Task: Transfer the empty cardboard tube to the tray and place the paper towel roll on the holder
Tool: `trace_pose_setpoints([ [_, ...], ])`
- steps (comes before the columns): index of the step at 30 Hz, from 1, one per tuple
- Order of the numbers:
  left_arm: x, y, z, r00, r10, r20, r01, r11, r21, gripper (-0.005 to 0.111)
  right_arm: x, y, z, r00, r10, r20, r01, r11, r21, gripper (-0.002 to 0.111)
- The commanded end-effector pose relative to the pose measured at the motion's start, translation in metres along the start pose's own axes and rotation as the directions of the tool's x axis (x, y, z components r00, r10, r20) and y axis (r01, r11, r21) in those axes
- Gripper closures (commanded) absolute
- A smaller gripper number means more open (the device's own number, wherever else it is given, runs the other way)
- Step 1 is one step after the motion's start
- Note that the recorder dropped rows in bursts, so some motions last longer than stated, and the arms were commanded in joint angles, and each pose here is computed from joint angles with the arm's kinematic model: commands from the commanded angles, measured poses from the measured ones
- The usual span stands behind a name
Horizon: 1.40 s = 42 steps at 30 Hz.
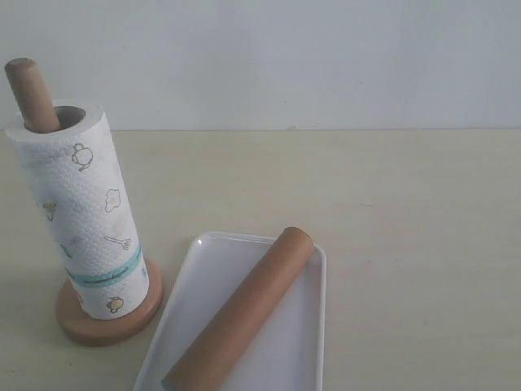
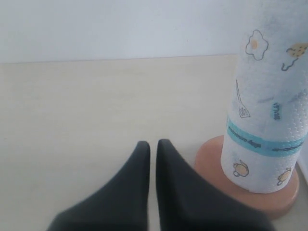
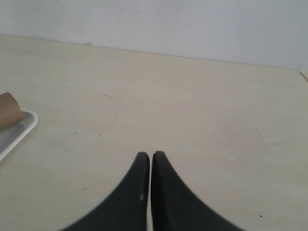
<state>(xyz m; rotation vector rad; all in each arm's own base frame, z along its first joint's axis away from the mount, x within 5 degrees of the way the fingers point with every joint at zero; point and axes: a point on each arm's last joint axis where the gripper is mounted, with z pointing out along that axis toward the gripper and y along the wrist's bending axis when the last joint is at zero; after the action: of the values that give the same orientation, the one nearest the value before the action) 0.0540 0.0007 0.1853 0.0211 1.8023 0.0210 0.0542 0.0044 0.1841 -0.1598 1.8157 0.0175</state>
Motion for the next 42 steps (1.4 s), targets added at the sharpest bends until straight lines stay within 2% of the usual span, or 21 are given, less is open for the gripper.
trace_pose_setpoints([
  [1,0.0007,-0.0001,0.0003,1.0,-0.013,0.001,0.013,1.0,0.0,0.103,0.002,-0.004,-0.0006,1.0,0.024,-0.005,-0.024,0.997,0.074,0.107],
  [42,0.0007,-0.0001,0.0003,1.0,-0.013,0.001,0.013,1.0,0.0,0.103,0.0022,-0.0043,-0.0006,1.0,0.028,-0.006,-0.027,0.997,0.078,0.107],
])
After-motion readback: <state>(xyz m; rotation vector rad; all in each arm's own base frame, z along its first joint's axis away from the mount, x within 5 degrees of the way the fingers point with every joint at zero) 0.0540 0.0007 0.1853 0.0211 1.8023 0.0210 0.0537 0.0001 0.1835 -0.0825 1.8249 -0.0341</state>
